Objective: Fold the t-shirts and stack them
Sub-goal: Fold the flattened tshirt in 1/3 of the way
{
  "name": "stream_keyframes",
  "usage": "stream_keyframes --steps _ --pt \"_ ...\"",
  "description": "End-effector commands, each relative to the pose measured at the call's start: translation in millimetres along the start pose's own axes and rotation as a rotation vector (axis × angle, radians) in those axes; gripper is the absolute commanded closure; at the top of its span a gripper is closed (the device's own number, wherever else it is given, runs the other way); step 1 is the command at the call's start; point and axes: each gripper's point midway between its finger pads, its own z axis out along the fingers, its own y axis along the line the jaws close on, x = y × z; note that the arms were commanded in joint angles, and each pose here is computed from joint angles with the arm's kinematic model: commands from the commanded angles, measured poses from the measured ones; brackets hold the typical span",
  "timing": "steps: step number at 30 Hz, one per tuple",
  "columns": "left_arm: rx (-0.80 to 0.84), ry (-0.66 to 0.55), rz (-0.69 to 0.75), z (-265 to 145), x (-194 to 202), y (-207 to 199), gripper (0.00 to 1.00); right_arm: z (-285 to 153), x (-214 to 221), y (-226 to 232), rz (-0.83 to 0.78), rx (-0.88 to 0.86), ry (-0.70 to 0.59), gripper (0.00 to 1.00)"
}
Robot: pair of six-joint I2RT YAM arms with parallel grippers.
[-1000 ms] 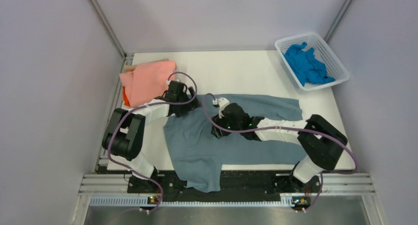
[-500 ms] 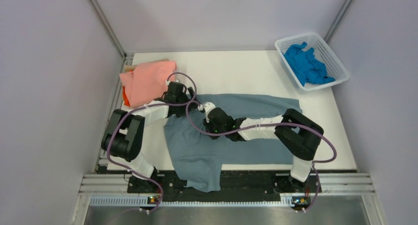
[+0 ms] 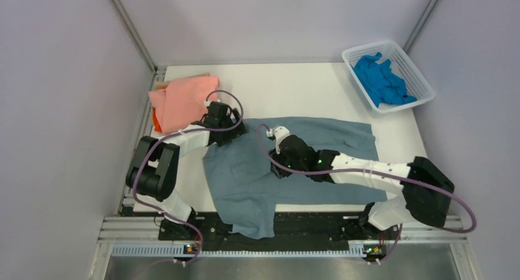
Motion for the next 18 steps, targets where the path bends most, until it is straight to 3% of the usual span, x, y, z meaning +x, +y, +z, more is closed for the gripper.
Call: stream_keyframes --steps 1,6,9,13,18 --pt "-0.126 0.047 0.004 -4 11 34 0.09 -38 -1 -1 -0.002 -0.007 -0.029 0.46" --pt "0.015 0.097 0.021 -21 19 2 0.16 -71 -33 -56 0.106 0.238 -0.246 0.02" --pt "-0.024 0.015 0.075 -41 13 -14 0.16 -85 -42 -95 0.247 0.318 -0.334 0.01" --pt "-0.021 -0.07 0.193 -65 11 -48 0.14 -95 -39 -142 0.355 0.399 -0.357 0.01" --pt "-0.038 -0.035 0.215 -37 18 -50 0.12 -91 -21 -200 0.507 0.523 -0.328 0.01"
